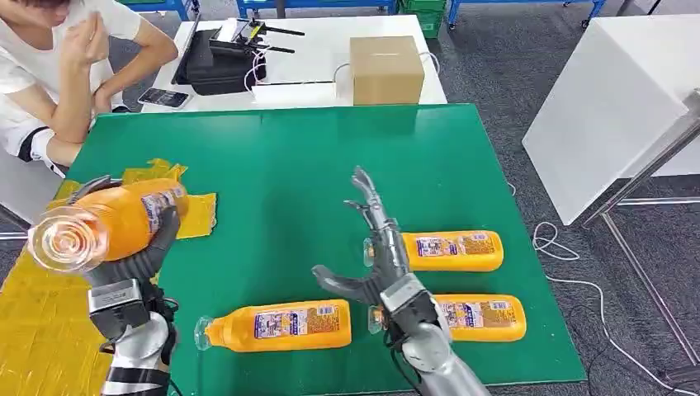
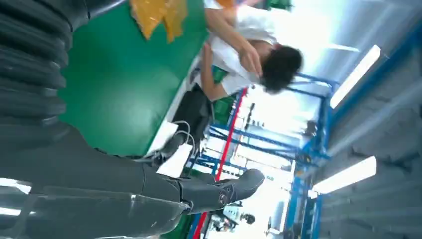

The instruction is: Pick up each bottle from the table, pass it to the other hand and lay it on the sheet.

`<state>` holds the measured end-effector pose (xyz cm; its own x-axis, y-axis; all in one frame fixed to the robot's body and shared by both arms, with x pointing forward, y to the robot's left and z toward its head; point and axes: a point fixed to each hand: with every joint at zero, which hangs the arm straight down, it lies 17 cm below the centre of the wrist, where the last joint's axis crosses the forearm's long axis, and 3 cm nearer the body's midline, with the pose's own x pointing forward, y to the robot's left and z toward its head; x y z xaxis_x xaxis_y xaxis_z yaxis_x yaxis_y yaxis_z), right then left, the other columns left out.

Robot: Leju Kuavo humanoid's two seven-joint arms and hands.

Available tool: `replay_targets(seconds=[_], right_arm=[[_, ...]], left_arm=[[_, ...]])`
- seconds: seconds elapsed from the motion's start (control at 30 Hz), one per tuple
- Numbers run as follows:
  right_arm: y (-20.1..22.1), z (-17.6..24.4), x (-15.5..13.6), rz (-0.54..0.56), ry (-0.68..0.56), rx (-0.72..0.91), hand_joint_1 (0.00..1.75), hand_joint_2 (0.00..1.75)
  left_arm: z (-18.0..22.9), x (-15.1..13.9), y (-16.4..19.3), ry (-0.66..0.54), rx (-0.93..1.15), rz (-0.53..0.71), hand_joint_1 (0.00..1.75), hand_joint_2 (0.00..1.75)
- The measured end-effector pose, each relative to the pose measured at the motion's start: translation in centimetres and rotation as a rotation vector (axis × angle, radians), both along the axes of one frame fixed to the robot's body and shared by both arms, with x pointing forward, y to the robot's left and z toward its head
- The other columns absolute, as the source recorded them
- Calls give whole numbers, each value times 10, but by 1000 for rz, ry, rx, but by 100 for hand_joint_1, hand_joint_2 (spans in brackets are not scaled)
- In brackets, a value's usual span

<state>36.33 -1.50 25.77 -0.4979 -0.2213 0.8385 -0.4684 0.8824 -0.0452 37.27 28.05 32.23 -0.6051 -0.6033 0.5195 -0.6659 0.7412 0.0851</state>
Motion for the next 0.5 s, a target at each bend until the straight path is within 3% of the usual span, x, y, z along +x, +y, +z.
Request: replay_targets(seconds=[0.13,0.37,0.5], right_arm=[[-19,6,-8,21,-11,39,0,175],[-34,10,-10,4,-26,44,0,175],[-41,7,-12,-1,-20,49,0,175]], left_arm=[[-3,-1,26,22,68,128,175,175],[-9,-3,46,45,73,202,175,175],[-5,-1,29,83,338,315,175,175]])
